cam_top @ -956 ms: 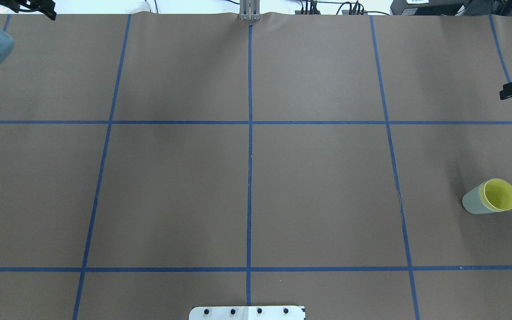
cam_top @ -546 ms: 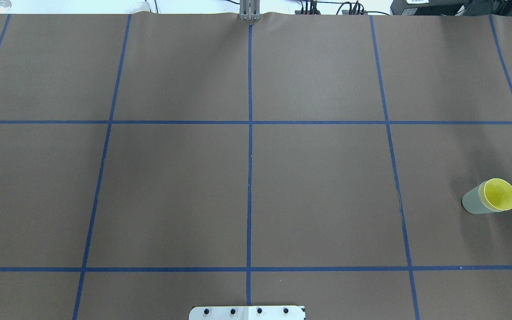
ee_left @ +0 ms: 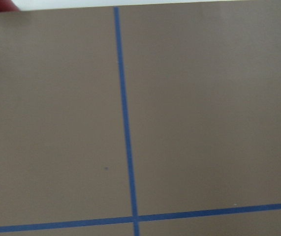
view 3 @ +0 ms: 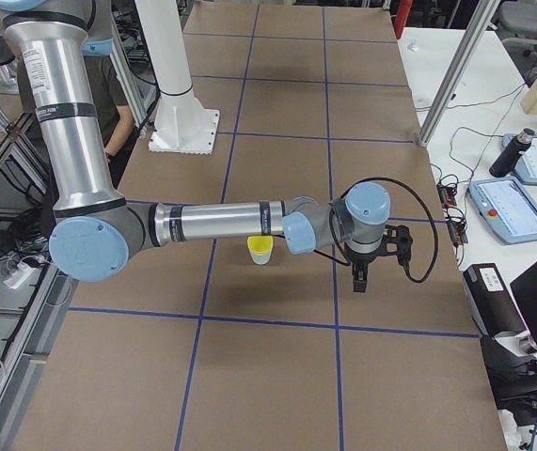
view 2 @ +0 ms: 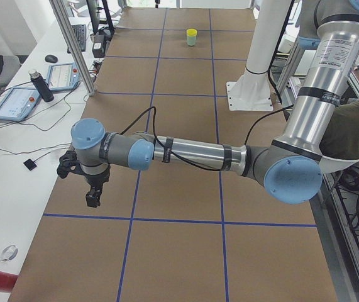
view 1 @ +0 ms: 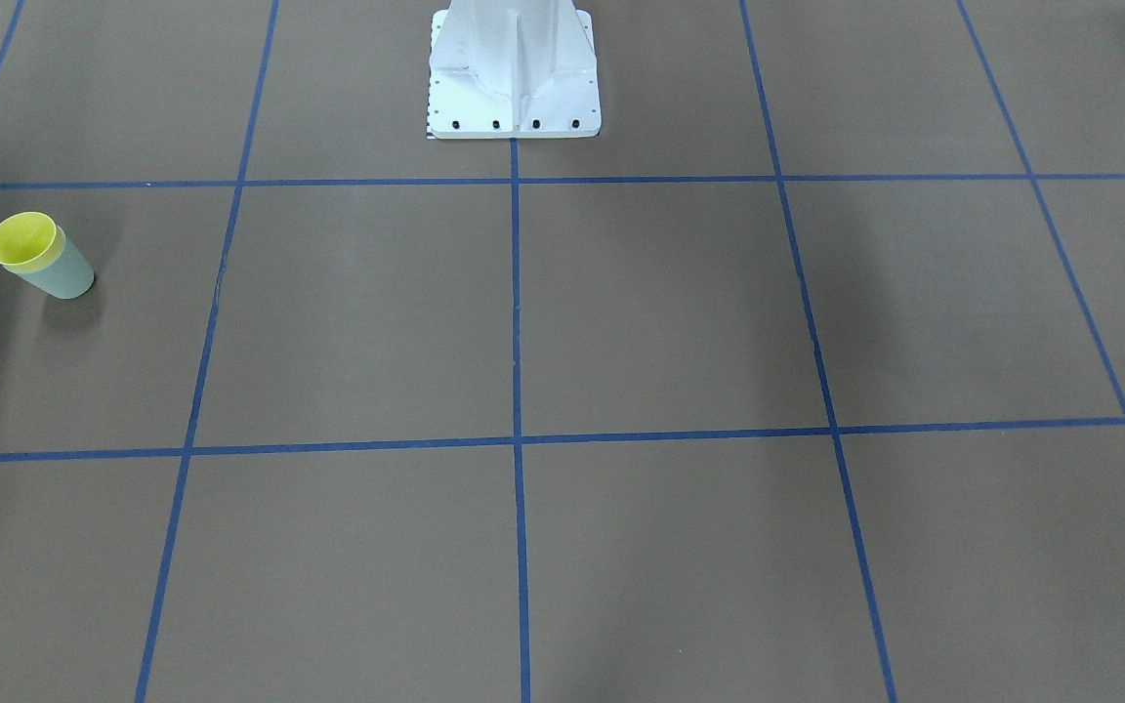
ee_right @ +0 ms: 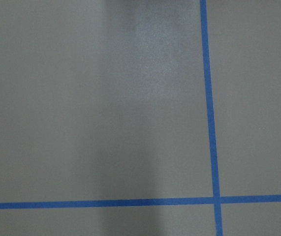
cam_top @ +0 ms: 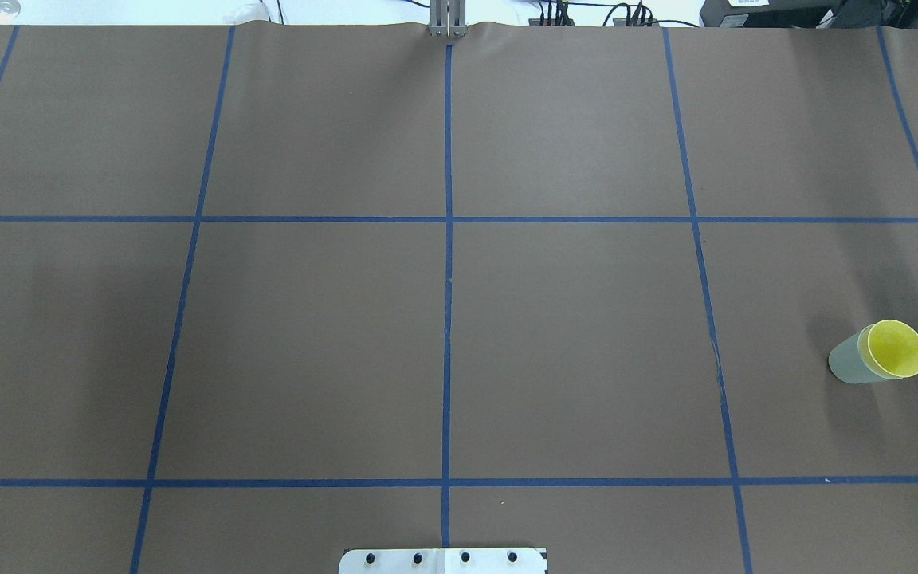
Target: Transfer and stack yellow cup on green cup
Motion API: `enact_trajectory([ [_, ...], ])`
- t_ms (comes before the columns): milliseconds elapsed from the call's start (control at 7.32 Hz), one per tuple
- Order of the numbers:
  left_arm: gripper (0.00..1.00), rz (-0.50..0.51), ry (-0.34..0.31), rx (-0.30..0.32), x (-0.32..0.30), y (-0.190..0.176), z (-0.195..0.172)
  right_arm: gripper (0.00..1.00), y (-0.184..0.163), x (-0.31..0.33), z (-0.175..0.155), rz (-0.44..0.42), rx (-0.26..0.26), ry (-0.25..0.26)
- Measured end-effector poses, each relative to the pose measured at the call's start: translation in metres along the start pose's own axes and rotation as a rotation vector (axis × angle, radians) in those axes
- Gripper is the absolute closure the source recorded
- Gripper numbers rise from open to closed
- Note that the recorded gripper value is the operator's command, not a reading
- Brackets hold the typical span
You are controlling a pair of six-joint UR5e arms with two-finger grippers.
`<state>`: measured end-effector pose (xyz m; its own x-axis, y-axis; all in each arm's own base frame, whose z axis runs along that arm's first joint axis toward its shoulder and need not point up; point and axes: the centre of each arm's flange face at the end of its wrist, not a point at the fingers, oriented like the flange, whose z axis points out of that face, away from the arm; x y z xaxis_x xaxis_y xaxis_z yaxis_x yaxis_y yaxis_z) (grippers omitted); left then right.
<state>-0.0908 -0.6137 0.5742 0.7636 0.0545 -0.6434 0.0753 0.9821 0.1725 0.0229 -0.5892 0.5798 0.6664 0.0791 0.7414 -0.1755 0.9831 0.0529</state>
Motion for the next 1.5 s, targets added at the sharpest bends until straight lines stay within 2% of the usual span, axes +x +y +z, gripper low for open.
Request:
enact_trajectory([
  [273, 0.00, -0.002, -0.018, -0.040, 0.017, 0.064, -0.007, 0.00, 0.003, 0.001, 0.011, -0.032, -0.026, 0.015],
  [410, 0.00, 0.000, 0.014, -0.073, 0.035, 0.083, -0.008, 0.00, 0.010, 0.001, 0.015, -0.050, -0.037, 0.015],
  [683, 0.00, -0.002, 0.104, -0.114, 0.055, 0.098, -0.003, 0.00, 0.031, -0.001, 0.019, -0.072, -0.049, 0.011],
  [819, 0.00, 0.004, 0.121, -0.115, 0.061, 0.101, -0.005, 0.00, 0.035, -0.005, 0.024, -0.081, -0.059, 0.009],
  [1093, 0.00, 0.016, 0.128, -0.107, 0.070, 0.110, -0.011, 0.00, 0.042, -0.008, 0.020, -0.079, -0.068, -0.030],
  [1229, 0.00, 0.013, 0.126, -0.114, 0.065, 0.126, -0.007, 0.00, 0.053, -0.005, 0.012, -0.077, -0.063, -0.049],
  [1502, 0.00, -0.017, 0.114, -0.150, 0.047, 0.159, 0.007, 0.00, 0.082, -0.004, 0.014, -0.093, -0.071, -0.024],
])
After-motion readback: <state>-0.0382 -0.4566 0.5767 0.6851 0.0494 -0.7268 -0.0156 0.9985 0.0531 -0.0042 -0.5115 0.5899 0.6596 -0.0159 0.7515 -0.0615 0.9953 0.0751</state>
